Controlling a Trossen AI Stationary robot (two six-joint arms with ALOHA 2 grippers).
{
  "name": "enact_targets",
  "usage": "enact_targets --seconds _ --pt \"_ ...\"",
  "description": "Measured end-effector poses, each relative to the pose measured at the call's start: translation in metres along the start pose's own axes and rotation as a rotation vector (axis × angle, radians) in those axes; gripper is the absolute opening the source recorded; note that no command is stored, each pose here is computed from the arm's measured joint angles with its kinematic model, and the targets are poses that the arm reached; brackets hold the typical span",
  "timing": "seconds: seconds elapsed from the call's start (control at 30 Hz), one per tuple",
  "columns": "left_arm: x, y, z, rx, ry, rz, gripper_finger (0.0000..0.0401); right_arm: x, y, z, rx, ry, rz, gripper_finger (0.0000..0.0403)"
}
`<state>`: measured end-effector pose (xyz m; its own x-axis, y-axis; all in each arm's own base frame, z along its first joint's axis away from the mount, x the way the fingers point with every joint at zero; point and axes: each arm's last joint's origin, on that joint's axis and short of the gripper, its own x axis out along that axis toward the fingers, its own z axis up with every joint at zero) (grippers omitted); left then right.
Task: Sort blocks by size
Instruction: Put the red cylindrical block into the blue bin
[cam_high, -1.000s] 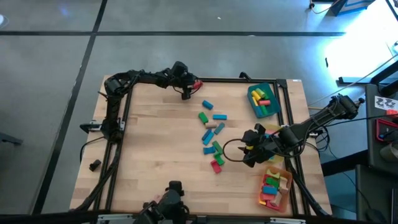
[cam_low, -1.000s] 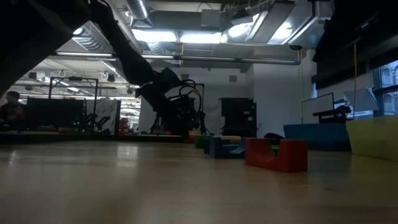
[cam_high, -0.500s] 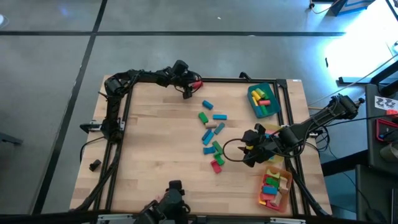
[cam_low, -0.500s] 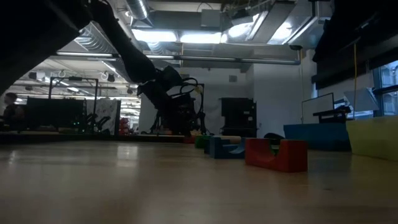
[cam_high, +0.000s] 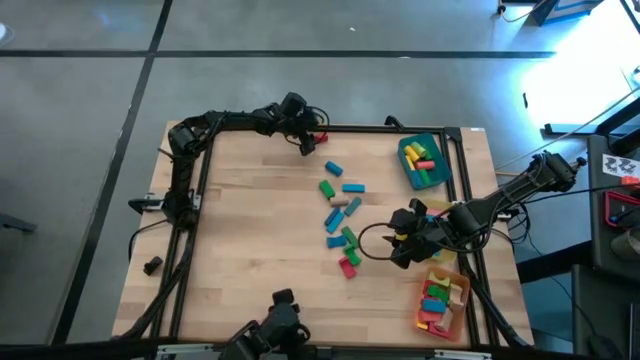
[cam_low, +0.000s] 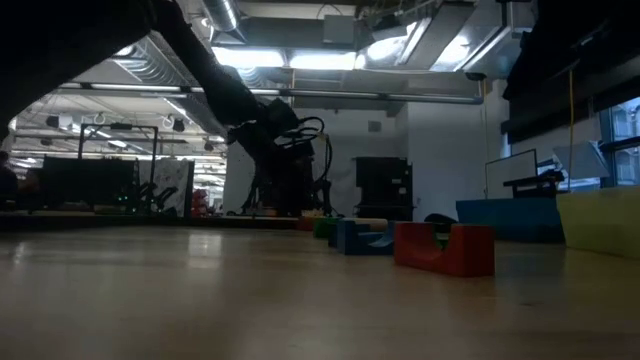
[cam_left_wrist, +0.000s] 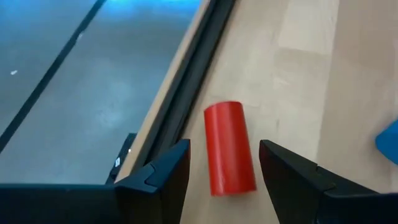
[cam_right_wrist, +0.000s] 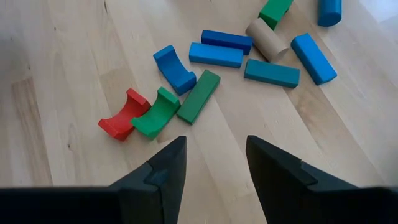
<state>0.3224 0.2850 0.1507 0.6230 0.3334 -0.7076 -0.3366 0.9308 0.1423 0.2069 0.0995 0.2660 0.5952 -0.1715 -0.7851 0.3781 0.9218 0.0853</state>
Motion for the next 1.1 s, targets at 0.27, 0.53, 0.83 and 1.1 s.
enact_targets --seconds 0.27,0.53,0.83,1.1 --pt "-0.001 0.002 0.009 0.014 0.027 -0.004 0.0183 0.000 0.000 0.000 -0.029 0.001 0.000 0.0170" --pt "0.028 0.001 -0.001 0.010 0.109 -0.013 0.0183 0.000 -0.001 0.000 -0.032 0.005 -0.003 0.0170" --pt "0.036 0.002 -0.005 0.011 0.161 0.006 0.0133 0.000 -0.001 0.000 -0.035 -0.012 -0.019 0.0170" --pt "0.027 0.000 0.001 -0.002 0.161 -0.004 0.0117 0.007 -0.017 0.014 -0.032 -0.106 -0.169 0.0170"
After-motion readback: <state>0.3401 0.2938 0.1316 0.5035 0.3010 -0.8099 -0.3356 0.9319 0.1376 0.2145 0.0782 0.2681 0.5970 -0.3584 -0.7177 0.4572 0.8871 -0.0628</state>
